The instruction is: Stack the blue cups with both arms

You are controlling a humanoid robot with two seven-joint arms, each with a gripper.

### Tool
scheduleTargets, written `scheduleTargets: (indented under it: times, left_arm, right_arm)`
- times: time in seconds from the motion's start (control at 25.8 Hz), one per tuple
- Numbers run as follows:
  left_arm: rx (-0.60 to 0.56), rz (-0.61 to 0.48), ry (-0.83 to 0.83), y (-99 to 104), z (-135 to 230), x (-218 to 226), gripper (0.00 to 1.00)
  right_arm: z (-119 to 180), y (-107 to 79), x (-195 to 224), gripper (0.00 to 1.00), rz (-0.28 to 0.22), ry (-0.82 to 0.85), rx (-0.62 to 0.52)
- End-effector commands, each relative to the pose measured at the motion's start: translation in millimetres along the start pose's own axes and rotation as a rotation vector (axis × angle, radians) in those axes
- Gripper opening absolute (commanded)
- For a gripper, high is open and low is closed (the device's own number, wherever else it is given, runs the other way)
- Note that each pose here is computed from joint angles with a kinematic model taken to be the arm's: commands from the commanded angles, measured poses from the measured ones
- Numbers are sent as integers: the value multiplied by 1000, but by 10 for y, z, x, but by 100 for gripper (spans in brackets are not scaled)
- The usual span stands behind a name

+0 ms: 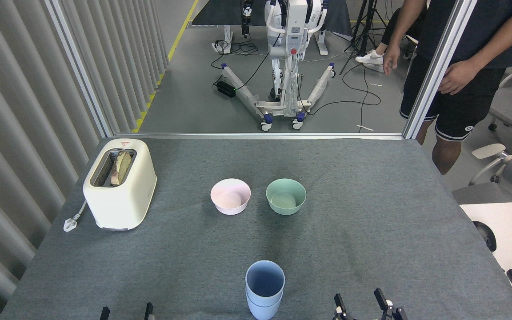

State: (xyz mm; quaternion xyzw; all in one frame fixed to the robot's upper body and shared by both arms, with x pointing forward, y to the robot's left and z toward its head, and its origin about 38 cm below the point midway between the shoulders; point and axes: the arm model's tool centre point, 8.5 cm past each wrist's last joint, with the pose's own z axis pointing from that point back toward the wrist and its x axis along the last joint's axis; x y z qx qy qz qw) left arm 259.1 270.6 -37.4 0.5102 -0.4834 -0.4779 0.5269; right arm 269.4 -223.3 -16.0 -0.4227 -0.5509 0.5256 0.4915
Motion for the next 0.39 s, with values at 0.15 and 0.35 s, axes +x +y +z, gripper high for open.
scheduleTargets:
  times: [0.15, 0.35]
  left_arm:
    - [32, 9, -9, 108, -30, 32, 100]
    - [32, 8, -9, 106, -19, 32, 100]
  right_arm:
    - [155, 132, -104, 100, -32, 47, 23]
    - [282, 152, -213, 100, -37, 69, 21]
